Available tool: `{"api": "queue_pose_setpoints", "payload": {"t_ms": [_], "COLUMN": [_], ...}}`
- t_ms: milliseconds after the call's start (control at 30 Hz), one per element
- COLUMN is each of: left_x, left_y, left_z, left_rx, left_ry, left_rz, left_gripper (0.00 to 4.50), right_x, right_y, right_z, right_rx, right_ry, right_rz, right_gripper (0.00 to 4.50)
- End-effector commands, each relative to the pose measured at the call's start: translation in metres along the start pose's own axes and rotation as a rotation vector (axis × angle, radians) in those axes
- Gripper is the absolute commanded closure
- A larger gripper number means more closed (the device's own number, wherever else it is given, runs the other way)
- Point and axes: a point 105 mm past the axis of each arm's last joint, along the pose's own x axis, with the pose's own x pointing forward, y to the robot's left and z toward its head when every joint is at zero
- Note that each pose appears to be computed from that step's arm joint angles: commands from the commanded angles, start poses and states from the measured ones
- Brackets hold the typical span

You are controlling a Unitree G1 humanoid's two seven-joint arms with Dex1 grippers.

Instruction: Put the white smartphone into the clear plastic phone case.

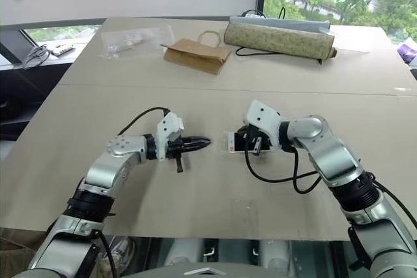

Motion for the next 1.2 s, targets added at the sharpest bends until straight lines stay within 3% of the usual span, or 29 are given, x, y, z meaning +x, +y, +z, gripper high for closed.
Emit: {"api": "queue_pose_setpoints", "payload": {"t_ms": [33, 467, 967, 1200], "left_x": [0.004, 0.021, 0.027, 0.030], "left_y": [-0.001, 0.001, 0.000, -0.003], "left_z": [0.006, -0.018, -0.016, -0.014], "left_rx": [-0.002, -0.017, -0.021, -0.019], "left_ry": [-0.020, 0.082, 0.075, 0.067], "left_rz": [-0.027, -0.063, -0.042, -0.039], "left_gripper": [4.39, 4.39, 4.39, 4.39], "right_x": [0.000, 0.013, 0.020, 0.027], "right_y": [-0.005, 0.011, 0.026, 0.023], "right_z": [0.011, -0.023, -0.071, -0.079], "right_rx": [-0.040, -0.039, 0.109, 0.192], "right_ry": [-0.031, 0.147, 0.358, 0.389], "right_rz": [-0.011, 0.073, 0.101, 0.090], "right_gripper": [4.50, 4.50, 4.50, 4.50]}}
